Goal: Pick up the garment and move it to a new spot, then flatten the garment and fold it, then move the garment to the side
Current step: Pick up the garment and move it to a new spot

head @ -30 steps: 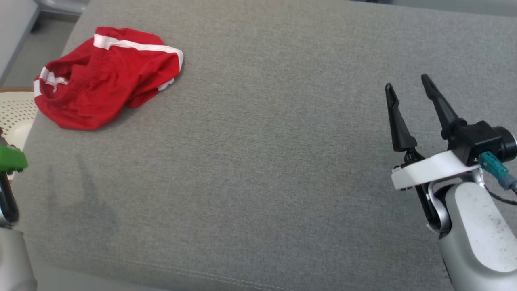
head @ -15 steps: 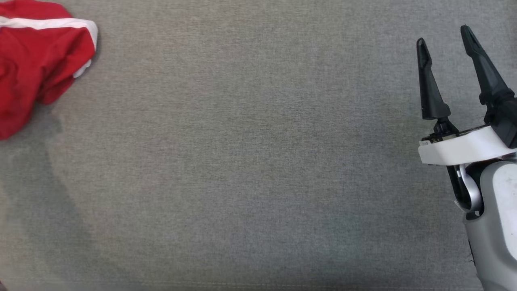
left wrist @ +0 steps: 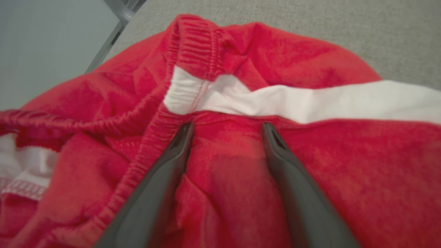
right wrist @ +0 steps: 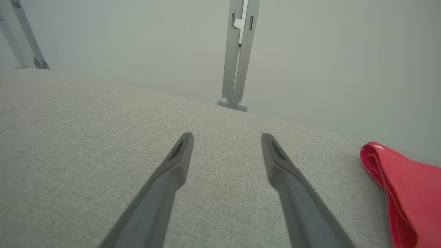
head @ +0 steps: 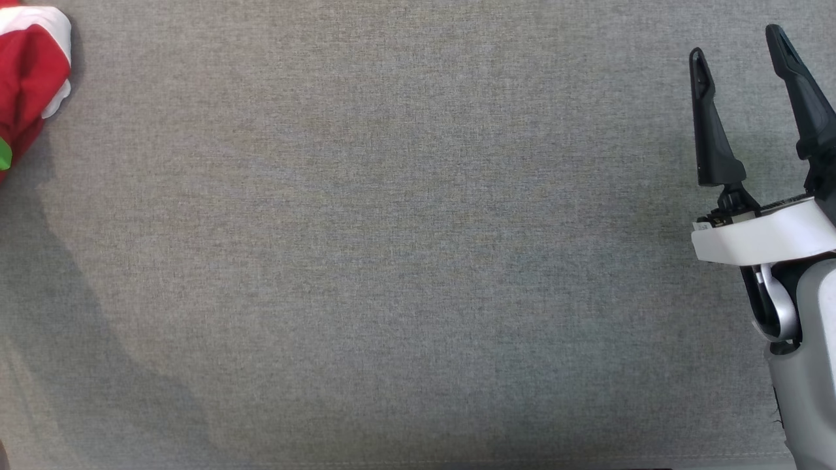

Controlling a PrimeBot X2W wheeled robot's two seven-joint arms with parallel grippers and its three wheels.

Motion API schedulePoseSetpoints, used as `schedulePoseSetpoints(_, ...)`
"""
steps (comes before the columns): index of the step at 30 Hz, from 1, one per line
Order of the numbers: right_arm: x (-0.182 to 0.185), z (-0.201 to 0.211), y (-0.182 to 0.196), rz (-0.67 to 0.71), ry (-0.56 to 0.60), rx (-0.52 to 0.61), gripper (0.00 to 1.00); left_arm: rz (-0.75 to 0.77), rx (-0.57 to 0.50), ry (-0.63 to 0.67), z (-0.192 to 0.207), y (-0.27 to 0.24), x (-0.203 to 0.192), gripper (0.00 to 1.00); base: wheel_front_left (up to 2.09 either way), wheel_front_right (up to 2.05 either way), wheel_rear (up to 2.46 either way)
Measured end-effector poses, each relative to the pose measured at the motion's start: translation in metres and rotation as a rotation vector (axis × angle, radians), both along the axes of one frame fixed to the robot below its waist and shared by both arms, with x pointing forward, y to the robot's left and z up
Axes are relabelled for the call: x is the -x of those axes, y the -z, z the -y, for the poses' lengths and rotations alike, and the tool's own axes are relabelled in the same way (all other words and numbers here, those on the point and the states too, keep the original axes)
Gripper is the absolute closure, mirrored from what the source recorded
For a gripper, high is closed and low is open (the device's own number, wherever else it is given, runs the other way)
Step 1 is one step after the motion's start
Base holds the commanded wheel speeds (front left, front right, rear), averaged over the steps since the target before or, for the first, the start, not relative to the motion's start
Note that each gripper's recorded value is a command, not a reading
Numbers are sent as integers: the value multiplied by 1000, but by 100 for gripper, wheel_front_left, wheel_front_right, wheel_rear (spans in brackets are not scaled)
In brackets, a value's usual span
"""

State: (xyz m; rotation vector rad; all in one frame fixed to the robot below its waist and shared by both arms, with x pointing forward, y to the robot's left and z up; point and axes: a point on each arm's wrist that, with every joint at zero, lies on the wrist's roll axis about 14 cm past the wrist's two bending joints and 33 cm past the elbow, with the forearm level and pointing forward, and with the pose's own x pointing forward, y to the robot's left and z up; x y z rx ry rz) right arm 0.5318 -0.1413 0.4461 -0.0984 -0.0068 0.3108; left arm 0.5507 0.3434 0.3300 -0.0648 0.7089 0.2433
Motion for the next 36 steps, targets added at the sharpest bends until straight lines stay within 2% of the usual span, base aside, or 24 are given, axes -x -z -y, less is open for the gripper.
schedulePoseSetpoints(4, 0, -3, -2, 2, -11, 2, 0, -20, 26, -7, -1, -2, 2, 0, 0, 0, 0)
schedulePoseSetpoints(5, 0, -3, -2, 1, -12, 3, 0, -23, 36, -11, -1, -2, 2, 66, 0, 0, 0)
schedulePoseSetpoints(6, 1, -4, -2, 0, -14, 3, 0, -20, 50, -18, 0, -2, 2, 100, 0, 0, 0)
schedulePoseSetpoints(11, 3, -2, -5, 1, -11, 5, 0, -8, 80, -40, -1, -4, 5, 100, 0, 0, 0)
schedulePoseSetpoints(14, 5, 1, -10, 10, -1, 2, 0, 51, 54, -23, -1, -15, 0, 100, 0, 0, 0)
schedulePoseSetpoints(17, 6, 4, -18, 28, 13, -3, 0, 177, 18, 0, -2, -41, -13, 100, 0, 0, 0)
schedulePoseSetpoints(23, 14, 5, -32, 59, 33, -42, 0, 497, -80, 114, 16, -127, -52, 100, 0, 0, 0)
schedulePoseSetpoints(30, 36, 15, -40, 63, 96, -107, 0, 788, -132, 285, 71, -232, -78, 100, 0, 0, 0)
schedulePoseSetpoints(36, 57, 34, -44, 62, 174, -138, 0, 986, -120, 473, 154, -310, -90, 100, 0, 0, 0)
